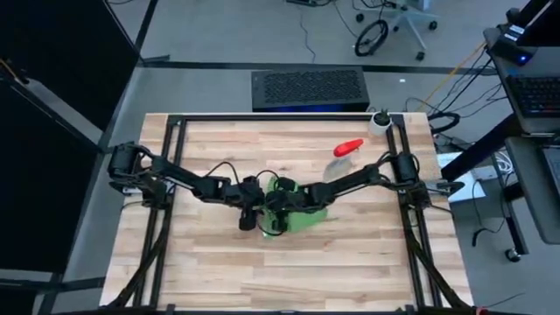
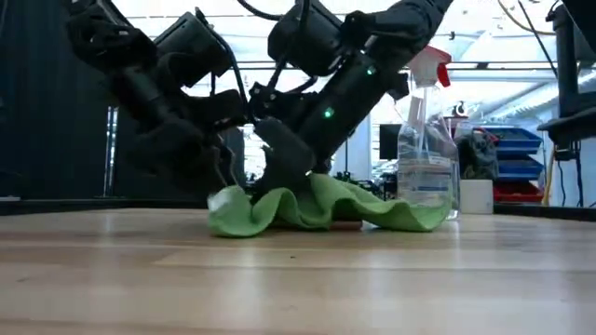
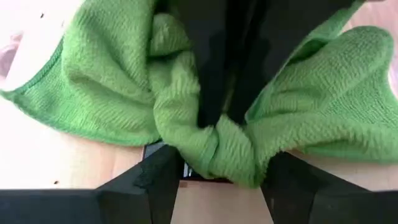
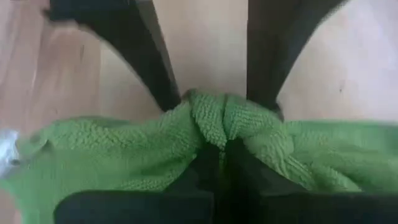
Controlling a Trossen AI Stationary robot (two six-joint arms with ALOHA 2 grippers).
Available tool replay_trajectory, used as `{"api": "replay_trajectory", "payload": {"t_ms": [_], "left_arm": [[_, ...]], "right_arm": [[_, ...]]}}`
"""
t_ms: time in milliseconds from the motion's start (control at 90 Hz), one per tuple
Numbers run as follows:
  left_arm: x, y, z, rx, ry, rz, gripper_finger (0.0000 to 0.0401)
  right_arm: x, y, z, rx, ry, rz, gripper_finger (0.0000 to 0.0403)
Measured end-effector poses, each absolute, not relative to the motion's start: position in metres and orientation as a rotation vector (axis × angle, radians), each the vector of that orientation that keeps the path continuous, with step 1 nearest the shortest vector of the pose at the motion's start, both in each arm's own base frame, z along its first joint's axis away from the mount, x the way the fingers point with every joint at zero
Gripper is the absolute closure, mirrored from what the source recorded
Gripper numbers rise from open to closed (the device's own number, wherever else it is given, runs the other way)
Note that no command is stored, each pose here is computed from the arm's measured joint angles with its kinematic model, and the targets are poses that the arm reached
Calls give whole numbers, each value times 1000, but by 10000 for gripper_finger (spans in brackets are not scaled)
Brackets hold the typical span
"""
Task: Apply microfiber cloth
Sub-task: Wipe the back and front of the cellphone with the green microfiber cloth
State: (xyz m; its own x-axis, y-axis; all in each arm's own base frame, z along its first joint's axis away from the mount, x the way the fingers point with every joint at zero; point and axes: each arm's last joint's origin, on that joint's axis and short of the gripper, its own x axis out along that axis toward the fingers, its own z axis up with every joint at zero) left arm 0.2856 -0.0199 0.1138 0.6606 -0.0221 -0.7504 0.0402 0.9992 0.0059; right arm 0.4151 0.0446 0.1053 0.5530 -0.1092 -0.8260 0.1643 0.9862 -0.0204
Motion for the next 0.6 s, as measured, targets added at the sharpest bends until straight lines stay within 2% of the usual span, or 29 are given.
{"api": "replay_trajectory", "payload": {"t_ms": [333,467,600], "left_arm": [[281,-20,110,25,897,-37,217],[283,-20,111,24,876,-35,217],[283,-20,115,-1,863,-22,217]], "right_arm": [[380,73,115,8,1210,-249,403],[381,74,118,-9,1166,-238,403],[396,72,122,35,1032,-194,403]]}}
